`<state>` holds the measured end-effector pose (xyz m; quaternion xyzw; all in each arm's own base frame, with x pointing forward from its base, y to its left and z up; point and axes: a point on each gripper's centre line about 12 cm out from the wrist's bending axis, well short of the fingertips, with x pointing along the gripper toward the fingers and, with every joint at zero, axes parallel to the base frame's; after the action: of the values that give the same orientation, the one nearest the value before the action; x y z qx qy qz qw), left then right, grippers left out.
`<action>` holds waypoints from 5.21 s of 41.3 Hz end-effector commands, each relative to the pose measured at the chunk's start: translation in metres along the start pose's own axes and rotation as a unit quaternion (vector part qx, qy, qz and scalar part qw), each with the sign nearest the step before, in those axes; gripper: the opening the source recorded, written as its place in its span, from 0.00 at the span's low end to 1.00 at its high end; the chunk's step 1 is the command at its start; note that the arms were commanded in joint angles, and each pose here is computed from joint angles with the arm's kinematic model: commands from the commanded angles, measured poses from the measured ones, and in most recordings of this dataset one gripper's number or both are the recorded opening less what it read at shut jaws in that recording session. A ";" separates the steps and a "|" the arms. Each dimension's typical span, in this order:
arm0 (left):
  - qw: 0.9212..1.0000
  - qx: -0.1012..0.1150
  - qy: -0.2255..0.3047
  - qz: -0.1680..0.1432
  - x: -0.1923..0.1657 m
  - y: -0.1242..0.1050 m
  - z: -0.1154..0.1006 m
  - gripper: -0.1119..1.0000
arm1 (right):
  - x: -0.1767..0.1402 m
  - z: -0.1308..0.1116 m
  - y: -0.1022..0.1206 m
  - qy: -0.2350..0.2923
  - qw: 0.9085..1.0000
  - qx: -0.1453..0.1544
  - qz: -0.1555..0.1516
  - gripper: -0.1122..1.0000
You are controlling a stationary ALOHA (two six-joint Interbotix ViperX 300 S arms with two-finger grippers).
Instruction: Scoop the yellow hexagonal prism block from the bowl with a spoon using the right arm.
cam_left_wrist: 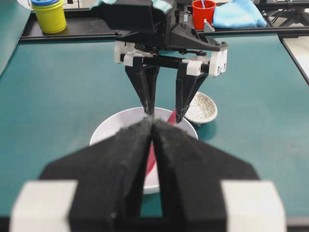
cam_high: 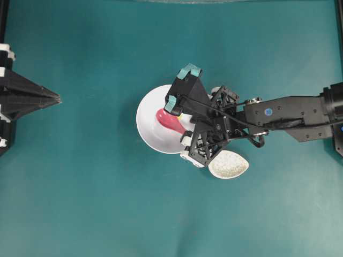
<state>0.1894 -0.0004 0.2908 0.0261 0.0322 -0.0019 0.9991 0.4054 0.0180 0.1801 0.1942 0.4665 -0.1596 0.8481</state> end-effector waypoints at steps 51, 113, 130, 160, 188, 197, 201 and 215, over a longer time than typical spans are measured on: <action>1.000 0.001 -0.016 0.000 0.001 0.000 0.013 0.18 | 0.014 -0.009 0.009 0.017 0.999 0.033 0.010 0.41; 1.000 0.002 -0.017 0.000 0.001 0.000 0.014 0.18 | -0.118 -0.081 0.009 -0.008 0.993 -0.105 0.053 0.31; 1.000 0.002 -0.017 0.000 0.001 0.000 0.014 0.18 | -0.100 -0.147 -0.015 0.020 0.985 -0.152 0.073 0.31; 1.000 0.001 -0.013 0.000 0.001 0.000 0.013 0.18 | -0.070 -0.166 -0.023 0.024 0.978 -0.193 0.072 0.31; 1.000 0.000 -0.013 0.000 0.001 0.000 0.013 0.18 | -0.072 -0.166 -0.026 0.029 0.979 -0.193 0.062 0.62; 1.000 0.000 -0.009 0.000 0.001 0.000 0.013 0.18 | -0.079 -0.162 -0.026 -0.005 0.976 -0.202 0.085 0.60; 1.000 0.000 -0.008 0.000 0.001 0.000 0.012 0.18 | -0.081 -0.158 -0.025 -0.028 0.973 -0.205 0.104 0.60; 1.000 0.000 -0.009 0.000 0.001 0.000 0.013 0.18 | -0.078 -0.145 -0.022 -0.111 0.954 -0.206 0.186 0.60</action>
<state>0.1893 -0.0003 0.2897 0.0268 0.0406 -0.0020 0.9988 0.2452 0.0748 0.1627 0.0727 0.3780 0.0660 0.9206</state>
